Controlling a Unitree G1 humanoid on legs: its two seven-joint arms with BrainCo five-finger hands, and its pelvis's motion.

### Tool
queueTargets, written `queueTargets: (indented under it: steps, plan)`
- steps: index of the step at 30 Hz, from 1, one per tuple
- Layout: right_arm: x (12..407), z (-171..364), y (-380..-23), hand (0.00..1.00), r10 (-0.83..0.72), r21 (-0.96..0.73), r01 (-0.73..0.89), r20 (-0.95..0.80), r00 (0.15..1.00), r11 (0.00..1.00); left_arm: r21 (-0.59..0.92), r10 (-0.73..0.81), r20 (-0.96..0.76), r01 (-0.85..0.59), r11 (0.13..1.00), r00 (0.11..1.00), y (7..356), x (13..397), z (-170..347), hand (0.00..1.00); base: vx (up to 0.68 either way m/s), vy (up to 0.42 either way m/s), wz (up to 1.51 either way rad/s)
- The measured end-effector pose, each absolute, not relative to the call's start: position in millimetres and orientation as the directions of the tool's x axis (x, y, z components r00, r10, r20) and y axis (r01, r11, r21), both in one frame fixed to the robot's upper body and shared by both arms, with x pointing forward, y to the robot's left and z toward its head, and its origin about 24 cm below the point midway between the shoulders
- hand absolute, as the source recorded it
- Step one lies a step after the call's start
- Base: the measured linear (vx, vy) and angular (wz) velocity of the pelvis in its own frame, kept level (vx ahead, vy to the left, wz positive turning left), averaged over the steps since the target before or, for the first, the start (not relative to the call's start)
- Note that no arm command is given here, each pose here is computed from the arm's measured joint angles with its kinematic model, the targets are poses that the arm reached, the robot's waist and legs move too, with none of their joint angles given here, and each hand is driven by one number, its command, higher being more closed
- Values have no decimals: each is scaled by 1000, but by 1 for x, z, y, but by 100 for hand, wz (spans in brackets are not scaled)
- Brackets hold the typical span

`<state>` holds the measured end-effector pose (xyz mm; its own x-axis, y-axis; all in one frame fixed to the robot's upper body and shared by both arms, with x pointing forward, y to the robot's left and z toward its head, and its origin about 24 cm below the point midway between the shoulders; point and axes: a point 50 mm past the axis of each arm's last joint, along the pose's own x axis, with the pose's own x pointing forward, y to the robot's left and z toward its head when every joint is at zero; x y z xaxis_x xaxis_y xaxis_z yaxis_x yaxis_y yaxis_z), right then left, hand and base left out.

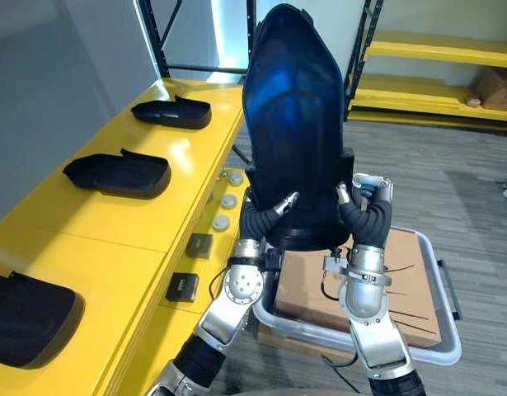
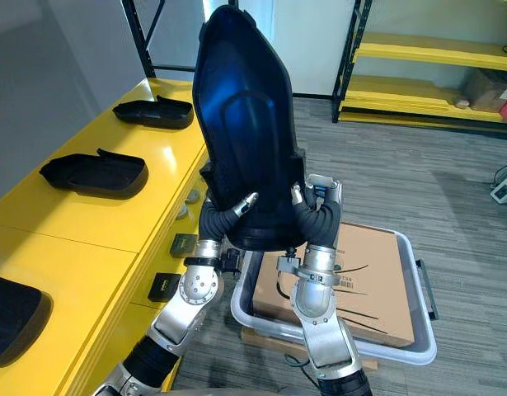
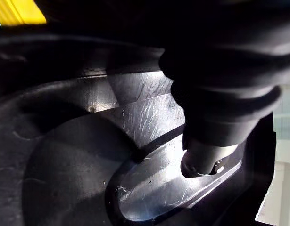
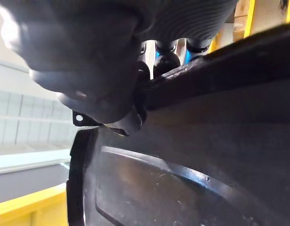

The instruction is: Walk over and take plastic housings, then place them on the shelf

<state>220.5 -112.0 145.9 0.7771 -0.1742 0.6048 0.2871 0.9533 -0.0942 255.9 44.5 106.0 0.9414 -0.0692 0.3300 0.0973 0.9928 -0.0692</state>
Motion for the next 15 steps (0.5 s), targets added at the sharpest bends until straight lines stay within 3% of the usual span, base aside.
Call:
queueTargets:
  steps: [9, 15]
  plan:
    - [222, 145, -118, 0, -96, -122, 209, 600, 795, 970, -30, -78, 313, 92, 995, 947, 50, 258, 102, 100, -11, -2, 0]
    - [222, 171, -131, 0, -40, -129, 177, 690, 723, 976, 33, -118, 333, 114, 993, 936, 50, 259, 103, 100, 0, 0, 0]
